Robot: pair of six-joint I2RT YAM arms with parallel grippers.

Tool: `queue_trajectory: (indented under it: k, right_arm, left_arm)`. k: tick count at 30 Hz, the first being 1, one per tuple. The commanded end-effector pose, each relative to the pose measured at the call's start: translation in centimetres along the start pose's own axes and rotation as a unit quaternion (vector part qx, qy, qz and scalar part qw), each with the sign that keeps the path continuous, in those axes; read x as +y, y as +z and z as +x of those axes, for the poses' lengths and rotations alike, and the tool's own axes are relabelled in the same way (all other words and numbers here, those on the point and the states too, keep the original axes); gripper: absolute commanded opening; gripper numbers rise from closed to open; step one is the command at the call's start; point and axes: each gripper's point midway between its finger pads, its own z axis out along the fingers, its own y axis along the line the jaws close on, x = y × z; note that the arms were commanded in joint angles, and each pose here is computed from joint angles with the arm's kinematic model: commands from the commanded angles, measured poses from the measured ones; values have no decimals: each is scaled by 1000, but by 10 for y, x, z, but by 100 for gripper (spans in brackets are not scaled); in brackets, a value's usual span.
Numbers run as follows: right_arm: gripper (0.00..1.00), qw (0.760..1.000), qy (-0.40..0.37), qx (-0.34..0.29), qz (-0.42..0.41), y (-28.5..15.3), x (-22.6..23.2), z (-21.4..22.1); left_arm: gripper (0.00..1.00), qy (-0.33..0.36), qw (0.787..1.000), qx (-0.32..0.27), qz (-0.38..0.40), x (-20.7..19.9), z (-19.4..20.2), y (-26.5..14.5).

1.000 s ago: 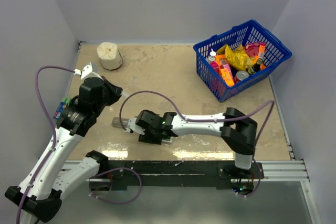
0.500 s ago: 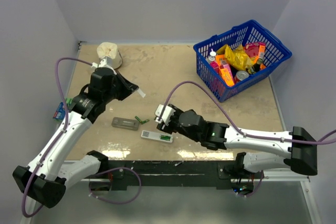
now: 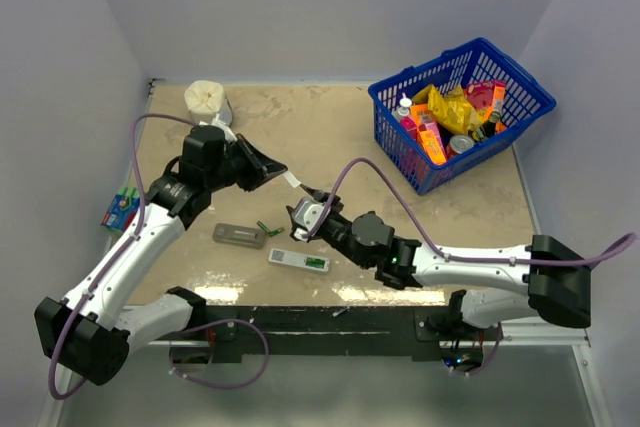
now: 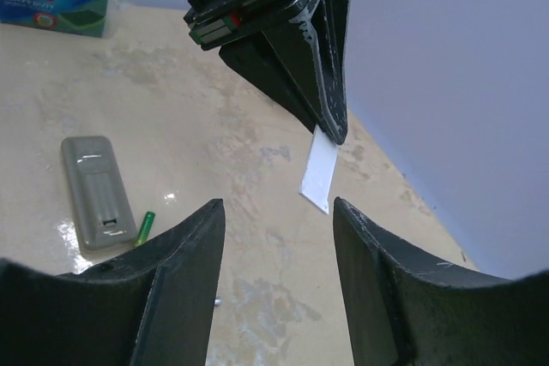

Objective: Load the batteries into the remote control
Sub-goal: Adjust the battery cover.

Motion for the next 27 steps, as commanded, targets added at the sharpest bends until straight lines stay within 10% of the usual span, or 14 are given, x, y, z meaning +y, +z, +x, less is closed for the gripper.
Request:
queue_trajectory:
  k: [1,18,27]
  right_arm:
    - [56,998,-27,-48,40,15,-21,-31]
    - [34,990,-116,-32,76,40,-28,-21]
    - [5,986,-148,-21,69,42,-26,-16]
  left_arm:
    - [0,-8,999,8,40,-16,3,-6]
    - [0,-14,999,23,45,-13,10,-6]
    - [1,-31,998,28,50,-14,12,-5]
